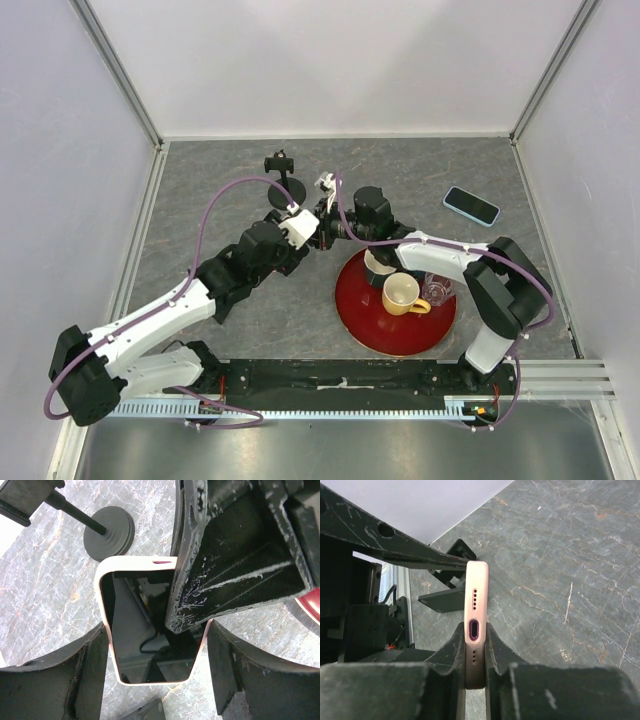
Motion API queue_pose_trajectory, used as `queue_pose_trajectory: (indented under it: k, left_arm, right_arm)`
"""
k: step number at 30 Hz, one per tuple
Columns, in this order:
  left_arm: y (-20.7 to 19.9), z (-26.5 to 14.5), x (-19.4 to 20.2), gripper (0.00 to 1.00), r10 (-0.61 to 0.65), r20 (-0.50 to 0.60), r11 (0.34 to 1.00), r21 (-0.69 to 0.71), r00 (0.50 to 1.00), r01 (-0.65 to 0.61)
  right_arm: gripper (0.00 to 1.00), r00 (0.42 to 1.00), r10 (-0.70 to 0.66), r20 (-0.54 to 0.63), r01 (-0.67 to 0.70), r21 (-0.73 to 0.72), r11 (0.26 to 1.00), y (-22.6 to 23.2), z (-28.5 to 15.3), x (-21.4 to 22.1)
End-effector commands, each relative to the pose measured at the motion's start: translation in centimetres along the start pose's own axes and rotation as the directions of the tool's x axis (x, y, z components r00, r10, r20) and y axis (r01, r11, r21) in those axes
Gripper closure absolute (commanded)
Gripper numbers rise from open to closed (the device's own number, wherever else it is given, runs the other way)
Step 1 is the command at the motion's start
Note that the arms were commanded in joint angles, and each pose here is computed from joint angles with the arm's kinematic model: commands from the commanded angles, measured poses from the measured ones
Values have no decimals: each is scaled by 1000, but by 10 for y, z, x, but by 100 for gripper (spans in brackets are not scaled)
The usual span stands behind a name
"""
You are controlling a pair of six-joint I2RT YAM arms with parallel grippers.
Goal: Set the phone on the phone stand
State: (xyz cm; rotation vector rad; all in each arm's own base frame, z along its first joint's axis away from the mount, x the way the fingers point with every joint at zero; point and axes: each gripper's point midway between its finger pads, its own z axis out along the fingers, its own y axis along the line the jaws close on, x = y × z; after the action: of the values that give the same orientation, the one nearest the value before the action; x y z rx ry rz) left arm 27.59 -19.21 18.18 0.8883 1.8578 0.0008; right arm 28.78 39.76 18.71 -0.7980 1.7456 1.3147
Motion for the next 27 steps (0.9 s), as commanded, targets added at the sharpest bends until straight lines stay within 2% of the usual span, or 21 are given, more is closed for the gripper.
queue_pose_trajectory:
  k: [1, 2, 3, 6, 9, 11, 13, 17, 19, 20, 22, 23, 24, 26, 27]
  left_arm:
    - [5, -2, -33, 96, -18, 113, 1000, -1, 993, 19]
    - [2, -3, -35, 86, -34, 116, 999, 17, 993, 32]
    - [2, -5, -39, 64, -46, 125, 999, 26, 991, 43]
    - [0, -15, -48, 32, -87, 182, 995, 55, 979, 78]
    - [9, -33, -61, 17, -147, 292, 989, 47, 945, 140]
    - [16, -48, -75, 12, -209, 375, 978, 65, 903, 199]
    - [23, -52, -73, 8, -255, 394, 967, 79, 883, 244]
    - [29, -59, -86, 4, -367, 444, 930, 166, 818, 328]
    - [38, -55, -86, 1, -422, 441, 906, 201, 792, 371]
    - [29, -57, -94, 1, -474, 436, 878, 293, 765, 378]
    - [35, -46, -91, 1, -531, 404, 843, 339, 745, 417]
    - [25, -48, -96, 1, -575, 375, 803, 429, 727, 414]
    - [34, -47, -99, 1, -593, 388, 791, 444, 706, 421]
    - [28, -40, -98, 1, -655, 320, 723, 530, 685, 444]
    - [37, -40, -102, 1, -663, 347, 719, 542, 663, 435]
  right_arm:
    - [100, 993, -73, 91, 72, 11, 997, 2, 2, -29]
    - [100, 989, -80, 125, 75, 48, 996, 0, -2, -39]
    - [100, 985, -86, 147, 75, 74, 994, -3, -6, -39]
    - [100, 964, -106, 242, 62, 183, 981, -12, -26, -56]
    - [100, 934, -92, 345, 16, 217, 976, -18, -52, -72]
    - [100, 913, -75, 401, -19, 225, 974, -26, -75, -76]
    - [100, 871, -62, 487, -42, 200, 979, -27, -96, -94]
    - [100, 829, -64, 555, -53, 192, 980, -23, -125, -102]
    - [100, 811, -72, 581, -47, 186, 981, -20, -135, -108]
    - [100, 805, -71, 590, -42, 175, 984, -17, -138, -107]
    - [100, 780, -70, 621, -21, 138, 990, -5, -146, -114]
    - [100, 775, -68, 628, -12, 123, 992, 0, -148, -114]
    - [100, 765, -77, 639, 7, 111, 994, 6, -151, -117]
    - [100, 760, -64, 647, 14, 83, 996, 14, -154, -117]
    - [100, 749, -70, 659, 32, 70, 997, 20, -156, -121]
